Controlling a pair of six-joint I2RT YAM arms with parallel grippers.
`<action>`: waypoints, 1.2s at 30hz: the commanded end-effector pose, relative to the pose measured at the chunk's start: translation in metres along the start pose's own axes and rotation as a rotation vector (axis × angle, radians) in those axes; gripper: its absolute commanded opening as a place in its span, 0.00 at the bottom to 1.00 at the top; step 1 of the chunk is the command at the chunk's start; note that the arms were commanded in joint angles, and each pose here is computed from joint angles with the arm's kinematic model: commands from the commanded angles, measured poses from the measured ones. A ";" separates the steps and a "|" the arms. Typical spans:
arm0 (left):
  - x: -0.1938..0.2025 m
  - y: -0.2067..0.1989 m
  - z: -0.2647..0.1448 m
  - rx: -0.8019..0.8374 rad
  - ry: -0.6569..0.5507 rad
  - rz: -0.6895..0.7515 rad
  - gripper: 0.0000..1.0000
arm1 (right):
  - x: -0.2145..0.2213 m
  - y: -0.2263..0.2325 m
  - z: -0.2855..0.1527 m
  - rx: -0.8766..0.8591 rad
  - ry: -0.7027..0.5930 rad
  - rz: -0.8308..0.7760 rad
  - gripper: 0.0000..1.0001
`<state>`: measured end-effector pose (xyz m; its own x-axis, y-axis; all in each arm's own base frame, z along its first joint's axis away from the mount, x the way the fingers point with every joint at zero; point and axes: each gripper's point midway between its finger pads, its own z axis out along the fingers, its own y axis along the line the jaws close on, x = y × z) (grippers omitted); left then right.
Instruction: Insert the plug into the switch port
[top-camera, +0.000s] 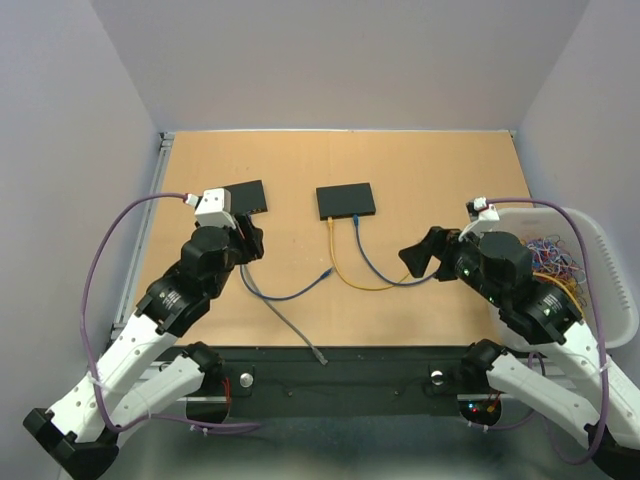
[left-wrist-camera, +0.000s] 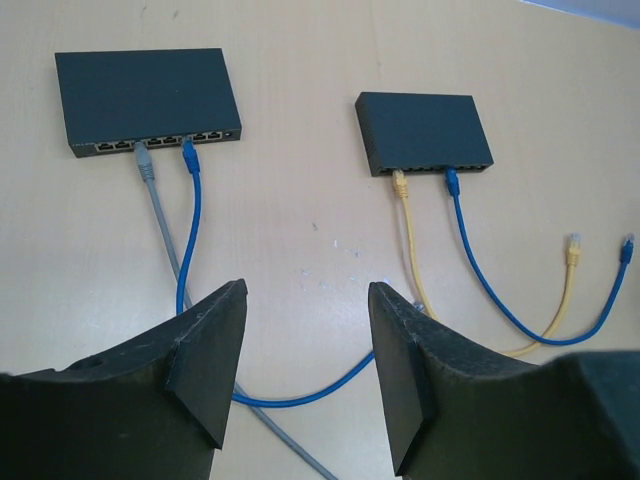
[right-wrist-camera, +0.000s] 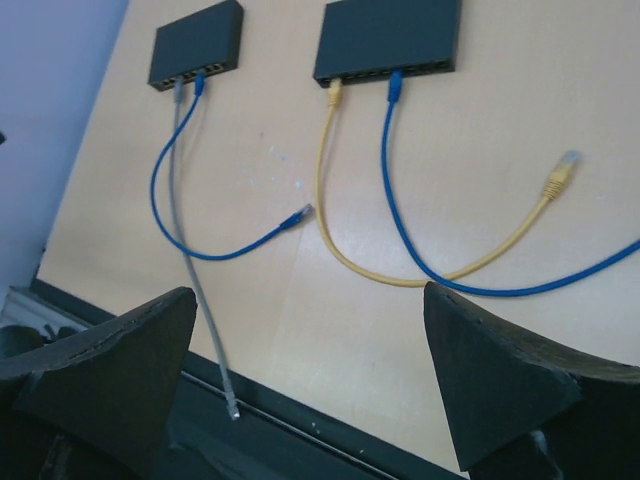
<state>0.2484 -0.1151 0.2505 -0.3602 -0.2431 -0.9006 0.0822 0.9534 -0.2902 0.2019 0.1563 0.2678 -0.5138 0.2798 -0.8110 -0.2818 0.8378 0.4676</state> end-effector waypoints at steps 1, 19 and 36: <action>-0.006 0.004 0.001 -0.011 -0.048 0.003 0.63 | 0.012 -0.008 -0.002 0.033 0.070 -0.058 1.00; 0.003 0.071 0.021 -0.299 -0.310 -0.175 0.58 | 0.018 -0.009 0.003 0.031 0.092 -0.071 1.00; 0.015 0.132 -0.002 -0.424 -0.709 -0.076 0.56 | 0.018 -0.002 -0.002 -0.015 0.094 -0.076 1.00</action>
<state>0.2614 -0.0151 0.1710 0.1756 -0.3046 -0.9362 -0.2891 0.8930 -0.3448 0.1935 0.1571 0.2424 -0.5884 0.1696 -0.7906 -0.2996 0.8625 0.4079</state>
